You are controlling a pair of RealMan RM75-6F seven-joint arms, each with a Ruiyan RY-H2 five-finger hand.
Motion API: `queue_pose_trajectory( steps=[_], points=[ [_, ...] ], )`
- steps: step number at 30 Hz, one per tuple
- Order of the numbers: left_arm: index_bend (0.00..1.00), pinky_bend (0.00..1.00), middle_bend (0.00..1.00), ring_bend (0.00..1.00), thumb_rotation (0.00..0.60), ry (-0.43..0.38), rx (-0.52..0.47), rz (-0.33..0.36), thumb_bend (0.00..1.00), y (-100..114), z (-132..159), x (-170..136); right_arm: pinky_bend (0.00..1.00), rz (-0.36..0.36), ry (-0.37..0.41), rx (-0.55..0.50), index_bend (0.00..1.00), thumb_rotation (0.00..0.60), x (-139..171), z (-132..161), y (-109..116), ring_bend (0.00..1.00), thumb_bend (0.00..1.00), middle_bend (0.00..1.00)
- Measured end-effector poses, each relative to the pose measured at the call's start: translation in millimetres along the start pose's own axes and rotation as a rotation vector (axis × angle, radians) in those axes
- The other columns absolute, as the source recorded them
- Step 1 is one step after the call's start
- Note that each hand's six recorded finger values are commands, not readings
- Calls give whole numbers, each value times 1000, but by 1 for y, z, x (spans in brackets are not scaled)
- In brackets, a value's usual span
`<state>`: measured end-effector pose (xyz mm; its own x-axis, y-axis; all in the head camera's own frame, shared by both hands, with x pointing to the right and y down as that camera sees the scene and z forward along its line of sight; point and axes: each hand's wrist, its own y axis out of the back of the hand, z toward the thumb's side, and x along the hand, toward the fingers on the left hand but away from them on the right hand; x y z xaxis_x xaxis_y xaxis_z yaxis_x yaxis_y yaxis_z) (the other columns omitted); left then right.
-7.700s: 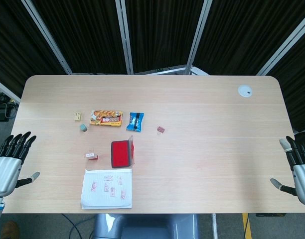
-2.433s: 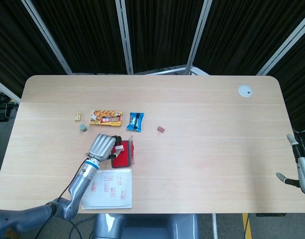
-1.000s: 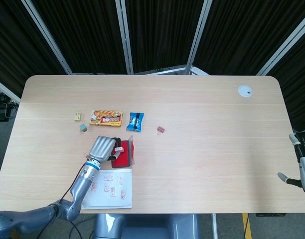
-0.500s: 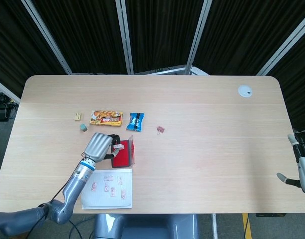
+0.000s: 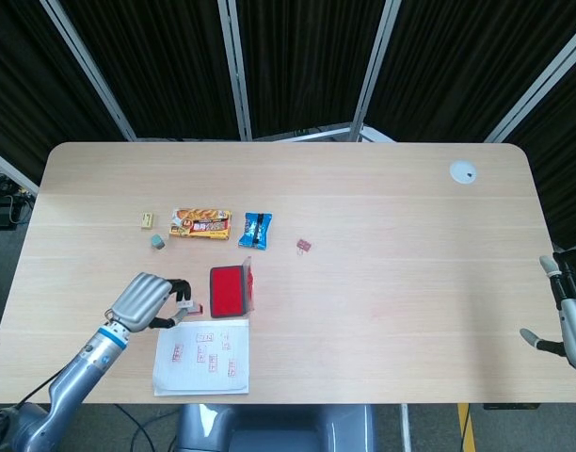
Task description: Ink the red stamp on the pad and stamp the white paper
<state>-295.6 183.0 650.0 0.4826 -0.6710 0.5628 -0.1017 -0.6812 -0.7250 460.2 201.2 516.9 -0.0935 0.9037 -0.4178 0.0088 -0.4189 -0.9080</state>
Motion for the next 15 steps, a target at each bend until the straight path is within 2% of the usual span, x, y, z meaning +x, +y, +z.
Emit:
queue_pose_trajectory(
  steps=[4, 10, 15],
  points=[
    [582, 900, 556, 855, 600, -7, 38, -18, 406, -8, -9, -16, 0, -3, 0, -2, 0, 600, 1, 0, 1, 0, 0, 0],
    [580, 901, 556, 855, 600, -34, 41, -30, 404, -20, -22, -31, 0, -4, 1, -3, 0, 600, 2, 0, 2, 0, 0, 0],
    [579, 900, 557, 855, 600, -52, 64, -52, 404, -40, -28, -39, 0, -2, 1, 0, 0, 600, 2, 0, 1, 0, 0, 0]
  ],
)
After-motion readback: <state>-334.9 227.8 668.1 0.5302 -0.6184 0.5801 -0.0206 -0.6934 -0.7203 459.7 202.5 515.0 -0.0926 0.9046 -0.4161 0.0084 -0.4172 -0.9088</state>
